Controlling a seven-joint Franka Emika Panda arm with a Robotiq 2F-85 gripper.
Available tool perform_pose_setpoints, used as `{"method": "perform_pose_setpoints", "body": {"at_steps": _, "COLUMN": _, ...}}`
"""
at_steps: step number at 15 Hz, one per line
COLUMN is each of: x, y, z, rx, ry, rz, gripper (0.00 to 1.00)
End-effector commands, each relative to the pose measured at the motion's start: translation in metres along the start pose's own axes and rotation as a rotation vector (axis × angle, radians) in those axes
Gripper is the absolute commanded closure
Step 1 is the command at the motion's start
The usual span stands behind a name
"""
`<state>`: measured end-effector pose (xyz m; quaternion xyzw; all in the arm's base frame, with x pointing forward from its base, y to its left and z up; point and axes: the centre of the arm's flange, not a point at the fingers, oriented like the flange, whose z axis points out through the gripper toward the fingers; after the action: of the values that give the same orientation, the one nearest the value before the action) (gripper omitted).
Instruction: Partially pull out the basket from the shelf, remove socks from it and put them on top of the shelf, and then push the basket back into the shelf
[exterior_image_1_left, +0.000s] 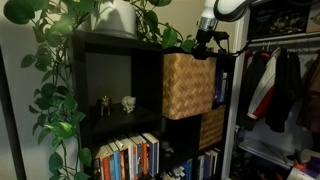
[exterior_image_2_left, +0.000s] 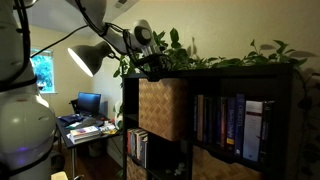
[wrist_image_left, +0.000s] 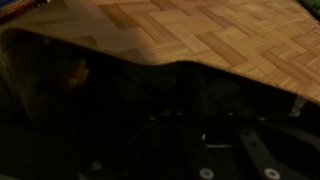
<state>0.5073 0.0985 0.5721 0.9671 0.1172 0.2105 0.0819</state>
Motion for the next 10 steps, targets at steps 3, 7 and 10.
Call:
{"method": "perform_pose_setpoints", "body": {"at_steps": 3, "x": -0.013, "y": 0.0, "z": -0.021, "rx": 0.026, "ry": 0.024, "rz": -0.045, "gripper": 0.93}}
{"method": "perform_pose_setpoints", "body": {"at_steps": 7, "x": -0.013, "y": 0.003, "z": -0.052, "rx": 0.074, "ry": 0.043, "rz": -0.124, "gripper": 0.93}}
{"method": "perform_pose_setpoints", "body": {"at_steps": 10, "x": -0.015, "y": 0.008, "z": -0.08, "rx": 0.034, "ry": 0.061, "rz": -0.175, "gripper": 0.93}}
